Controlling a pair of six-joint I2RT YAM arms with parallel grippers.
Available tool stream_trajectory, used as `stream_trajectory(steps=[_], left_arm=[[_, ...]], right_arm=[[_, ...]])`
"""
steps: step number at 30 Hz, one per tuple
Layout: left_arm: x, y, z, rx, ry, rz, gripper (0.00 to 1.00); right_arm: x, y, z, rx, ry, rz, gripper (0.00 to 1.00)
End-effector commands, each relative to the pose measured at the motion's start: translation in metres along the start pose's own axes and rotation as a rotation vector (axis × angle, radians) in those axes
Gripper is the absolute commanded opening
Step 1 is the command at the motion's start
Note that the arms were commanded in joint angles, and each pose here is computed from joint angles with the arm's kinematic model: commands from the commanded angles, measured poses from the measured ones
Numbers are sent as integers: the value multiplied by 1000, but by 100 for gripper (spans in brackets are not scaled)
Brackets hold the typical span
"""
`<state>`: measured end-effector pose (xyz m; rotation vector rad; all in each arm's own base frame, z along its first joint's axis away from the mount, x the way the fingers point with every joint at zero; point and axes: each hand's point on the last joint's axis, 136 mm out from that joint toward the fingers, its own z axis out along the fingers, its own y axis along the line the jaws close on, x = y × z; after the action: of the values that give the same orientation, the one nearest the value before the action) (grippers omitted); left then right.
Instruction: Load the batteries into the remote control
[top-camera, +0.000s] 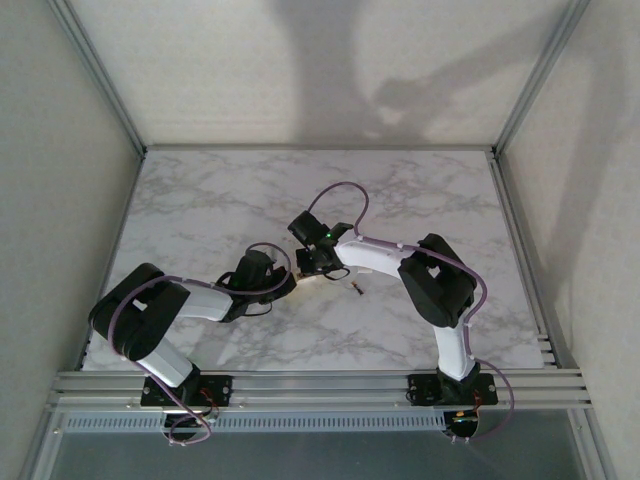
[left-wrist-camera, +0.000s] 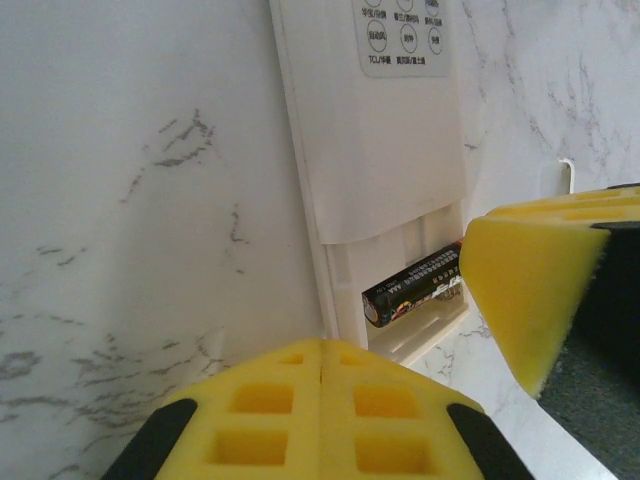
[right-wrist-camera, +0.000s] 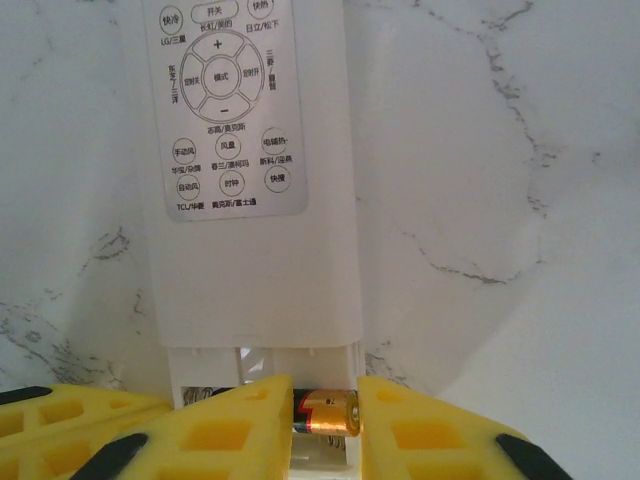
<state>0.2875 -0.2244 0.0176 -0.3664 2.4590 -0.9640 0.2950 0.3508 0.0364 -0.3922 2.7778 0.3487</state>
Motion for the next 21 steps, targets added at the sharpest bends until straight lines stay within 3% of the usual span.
stream_trajectory(steps=[1, 10, 21], left_arm=[[4, -4, 7, 3, 20, 5, 0], [3, -1, 6, -17, 9, -1, 0], [2, 1, 4, -26, 0, -5, 0]], right_arm=[[28, 55, 18, -186, 93, -28, 22], [35, 27, 14, -53, 91, 0, 21], [38, 19, 8, -31, 77, 70, 21]])
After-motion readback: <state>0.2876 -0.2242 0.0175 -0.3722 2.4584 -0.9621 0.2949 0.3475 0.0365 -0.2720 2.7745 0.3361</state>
